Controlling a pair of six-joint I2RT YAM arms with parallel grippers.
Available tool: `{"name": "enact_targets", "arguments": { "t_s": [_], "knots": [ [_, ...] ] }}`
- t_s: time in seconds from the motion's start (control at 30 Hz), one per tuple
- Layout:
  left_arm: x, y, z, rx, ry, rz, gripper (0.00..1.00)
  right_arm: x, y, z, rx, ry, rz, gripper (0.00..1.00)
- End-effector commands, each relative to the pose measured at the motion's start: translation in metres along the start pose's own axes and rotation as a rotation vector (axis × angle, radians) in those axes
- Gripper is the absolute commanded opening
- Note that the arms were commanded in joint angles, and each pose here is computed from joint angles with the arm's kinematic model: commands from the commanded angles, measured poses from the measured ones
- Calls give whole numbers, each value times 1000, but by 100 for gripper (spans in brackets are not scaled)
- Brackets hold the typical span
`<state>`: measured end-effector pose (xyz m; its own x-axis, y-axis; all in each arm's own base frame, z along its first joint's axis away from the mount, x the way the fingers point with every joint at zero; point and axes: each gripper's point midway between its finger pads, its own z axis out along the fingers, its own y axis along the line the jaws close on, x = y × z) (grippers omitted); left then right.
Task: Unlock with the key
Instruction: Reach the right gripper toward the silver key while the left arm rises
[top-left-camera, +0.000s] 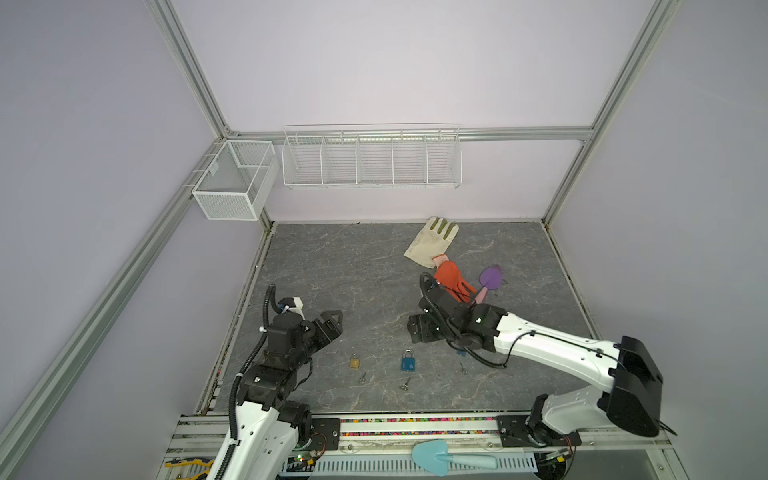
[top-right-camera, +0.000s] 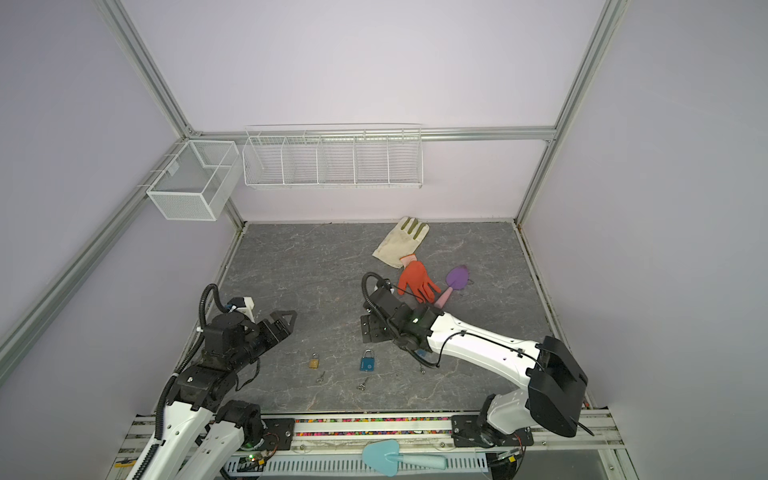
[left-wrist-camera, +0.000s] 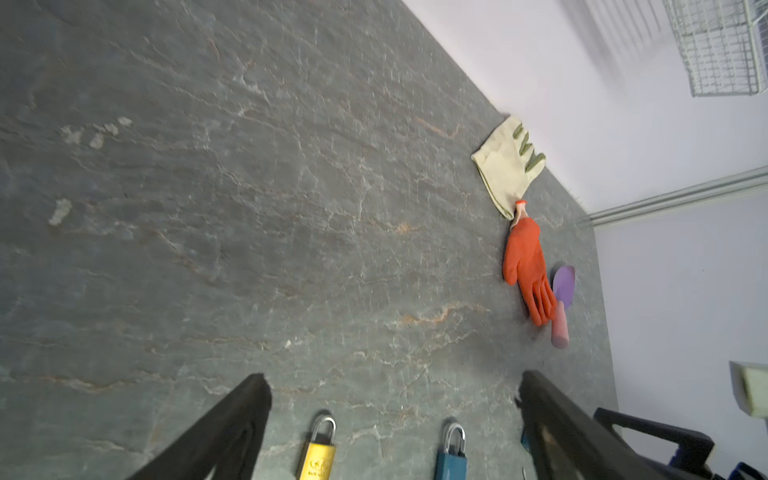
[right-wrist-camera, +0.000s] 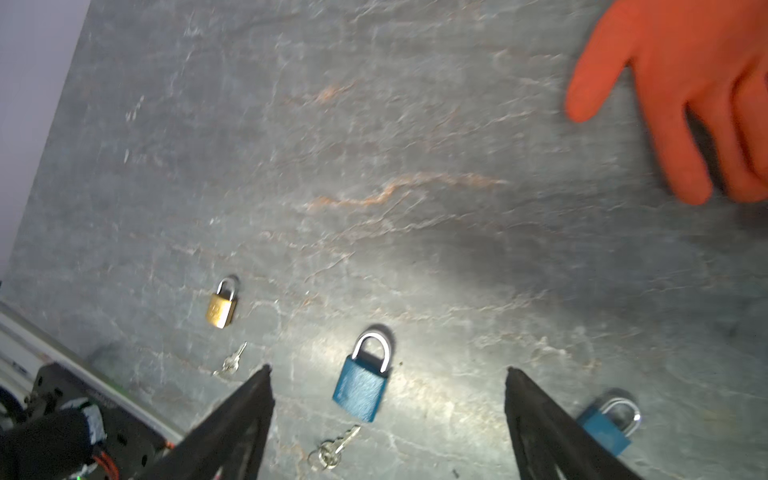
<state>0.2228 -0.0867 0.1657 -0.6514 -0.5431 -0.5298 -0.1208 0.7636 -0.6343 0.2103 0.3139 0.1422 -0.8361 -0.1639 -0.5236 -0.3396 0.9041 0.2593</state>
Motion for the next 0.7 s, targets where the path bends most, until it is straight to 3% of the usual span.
{"name": "enact_targets", "arguments": {
  "t_s": [0.0,0.3,0.47,0.67],
  "knots": [
    [17,4,-10,-27,58,-35,92,20,18,4,22,31,-7,89],
    [22,18,-27,-103,57,-80,91,73,104,31,-126,106,-219,93],
    [16,21,-33,-140,36,-100,91,88,118,48,-142,134,-335,99],
    [10,16,-32,-118,13,-129,91,95,119,55,-82,201,-234,85]
  ]
}}
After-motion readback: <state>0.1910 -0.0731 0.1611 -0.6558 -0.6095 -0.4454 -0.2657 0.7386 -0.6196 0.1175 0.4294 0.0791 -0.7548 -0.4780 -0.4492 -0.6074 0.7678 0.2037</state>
